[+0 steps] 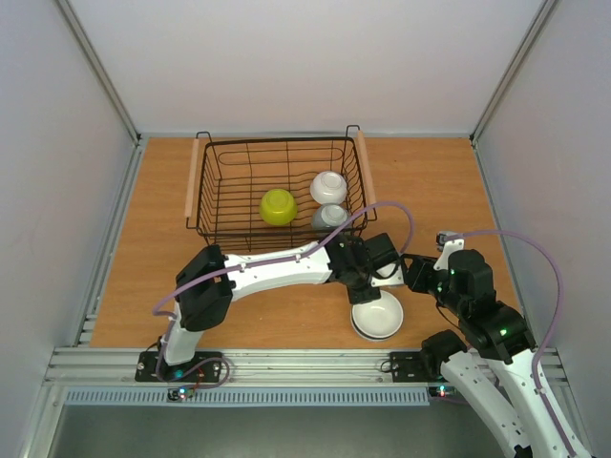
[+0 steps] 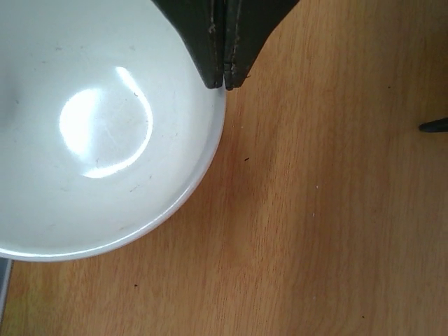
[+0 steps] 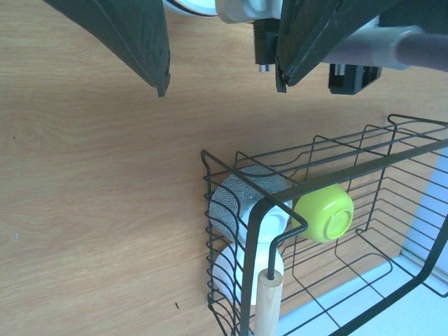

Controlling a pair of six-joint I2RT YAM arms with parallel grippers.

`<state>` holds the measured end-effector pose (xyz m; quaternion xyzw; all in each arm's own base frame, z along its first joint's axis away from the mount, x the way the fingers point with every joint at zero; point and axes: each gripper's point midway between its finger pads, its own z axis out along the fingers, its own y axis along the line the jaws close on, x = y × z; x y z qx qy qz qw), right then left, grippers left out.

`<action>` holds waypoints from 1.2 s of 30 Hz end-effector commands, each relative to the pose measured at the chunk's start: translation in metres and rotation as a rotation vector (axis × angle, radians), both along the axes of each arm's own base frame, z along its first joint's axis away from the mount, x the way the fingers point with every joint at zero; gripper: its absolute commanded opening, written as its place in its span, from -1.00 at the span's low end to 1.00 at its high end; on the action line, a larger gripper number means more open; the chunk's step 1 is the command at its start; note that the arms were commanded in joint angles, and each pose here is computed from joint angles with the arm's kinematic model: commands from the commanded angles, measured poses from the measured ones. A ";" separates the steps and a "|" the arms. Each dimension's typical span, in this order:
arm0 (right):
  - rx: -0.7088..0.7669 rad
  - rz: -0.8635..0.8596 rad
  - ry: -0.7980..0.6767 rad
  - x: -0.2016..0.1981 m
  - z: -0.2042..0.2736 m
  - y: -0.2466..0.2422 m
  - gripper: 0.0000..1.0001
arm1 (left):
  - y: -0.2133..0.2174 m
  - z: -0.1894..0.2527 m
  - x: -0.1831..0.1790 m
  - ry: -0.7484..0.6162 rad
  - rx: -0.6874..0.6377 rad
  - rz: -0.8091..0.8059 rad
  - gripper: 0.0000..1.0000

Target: Load the bowls into the dish rack

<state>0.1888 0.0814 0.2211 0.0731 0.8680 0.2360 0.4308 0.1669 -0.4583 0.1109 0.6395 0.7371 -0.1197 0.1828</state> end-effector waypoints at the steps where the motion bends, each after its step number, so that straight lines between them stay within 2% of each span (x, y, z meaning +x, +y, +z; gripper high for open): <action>1: 0.008 0.008 0.003 -0.001 0.001 0.002 -0.13 | 0.001 0.037 -0.003 -0.025 -0.063 -0.032 -0.99; 5: 0.012 0.007 -0.001 -0.002 0.004 0.001 0.00 | 0.004 0.048 -0.004 -0.010 -0.086 -0.043 -0.99; 9: 0.009 0.005 0.000 -0.002 0.004 0.001 0.10 | 0.006 0.035 -0.001 -0.019 -0.053 -0.032 -0.97; 14: 0.009 0.004 0.002 -0.002 0.003 0.001 0.12 | 0.008 0.011 0.001 -0.003 0.019 -0.016 -0.51; 18: 0.006 0.003 0.005 -0.001 0.002 0.001 0.13 | 0.008 0.004 0.000 0.005 0.031 -0.015 -0.41; 24: 0.005 0.004 0.006 -0.001 0.002 0.001 0.13 | 0.009 -0.010 -0.004 0.024 0.062 -0.018 -0.41; 36: 0.003 0.002 0.004 0.000 0.002 0.001 0.15 | 0.008 -0.015 -0.009 0.046 0.074 -0.028 -0.62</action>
